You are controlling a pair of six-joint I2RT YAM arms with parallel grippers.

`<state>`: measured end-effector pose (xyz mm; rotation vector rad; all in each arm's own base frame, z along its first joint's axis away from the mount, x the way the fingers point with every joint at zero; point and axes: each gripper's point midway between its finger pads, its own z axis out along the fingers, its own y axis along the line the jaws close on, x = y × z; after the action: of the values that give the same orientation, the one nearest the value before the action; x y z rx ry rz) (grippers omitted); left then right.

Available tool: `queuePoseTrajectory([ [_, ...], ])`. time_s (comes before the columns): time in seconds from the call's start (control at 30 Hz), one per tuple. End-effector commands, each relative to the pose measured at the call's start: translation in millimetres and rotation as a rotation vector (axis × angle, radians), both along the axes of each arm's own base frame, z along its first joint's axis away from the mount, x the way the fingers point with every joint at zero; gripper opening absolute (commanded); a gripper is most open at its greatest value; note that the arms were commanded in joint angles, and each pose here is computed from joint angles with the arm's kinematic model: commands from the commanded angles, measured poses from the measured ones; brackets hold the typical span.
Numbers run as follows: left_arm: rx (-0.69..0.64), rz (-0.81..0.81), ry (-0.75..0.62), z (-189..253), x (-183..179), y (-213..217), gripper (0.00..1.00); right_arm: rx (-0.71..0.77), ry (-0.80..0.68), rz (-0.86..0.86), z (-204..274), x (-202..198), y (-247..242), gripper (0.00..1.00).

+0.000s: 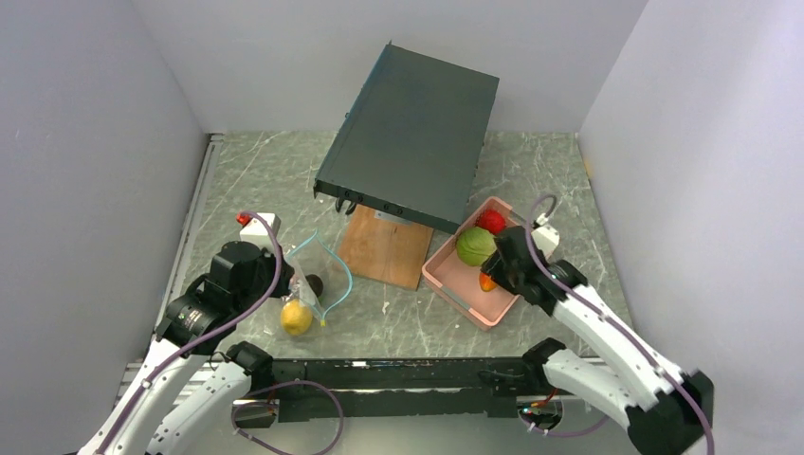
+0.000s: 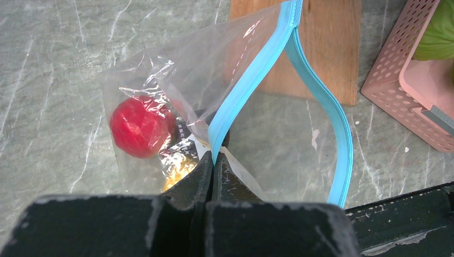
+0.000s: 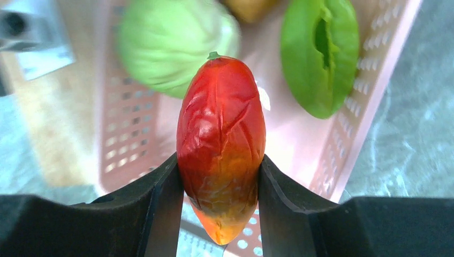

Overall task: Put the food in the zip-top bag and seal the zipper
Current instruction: Pick up the fake fruit from the bin, then place the fake fruit in the zipper food storage bag.

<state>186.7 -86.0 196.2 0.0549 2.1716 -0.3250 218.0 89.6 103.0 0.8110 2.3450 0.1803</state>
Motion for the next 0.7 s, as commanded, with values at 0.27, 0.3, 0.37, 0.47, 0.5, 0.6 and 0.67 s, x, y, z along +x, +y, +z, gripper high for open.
queuePoseTrajectory([
  [0.27, -0.027, -0.005, -0.043, 7.1, 5.1, -4.1, 0.00, 0.361, -0.426, 0.613, 63.1, -20.0, 87.8, 0.00],
  [0.3, -0.027, -0.005, -0.044, 7.5, 5.2, -4.1, 0.00, 0.382, -0.432, 0.642, 63.4, -22.4, 94.1, 0.00],
  [0.37, -0.024, 0.000, -0.036, 6.4, 4.9, -3.4, 0.00, 0.419, -0.443, 0.697, 64.0, -28.6, 107.3, 0.00],
  [0.47, -0.025, -0.001, -0.040, 6.4, 5.3, -3.6, 0.00, 0.440, -0.457, 0.783, 67.9, -43.3, 131.6, 0.00],
  [0.5, -0.025, -0.001, -0.040, 6.2, 5.5, -3.8, 0.00, 0.435, -0.465, 0.818, 69.5, -50.5, 141.1, 0.00],
  [0.6, -0.020, 0.006, -0.032, 5.1, 5.2, -2.5, 0.00, 0.404, -0.491, 0.895, 73.9, -68.1, 166.7, 0.00],
  [0.67, -0.021, 0.004, -0.036, 5.5, 5.6, -2.9, 0.00, 0.395, -0.501, 0.954, 77.4, -79.8, 185.7, 0.00],
])
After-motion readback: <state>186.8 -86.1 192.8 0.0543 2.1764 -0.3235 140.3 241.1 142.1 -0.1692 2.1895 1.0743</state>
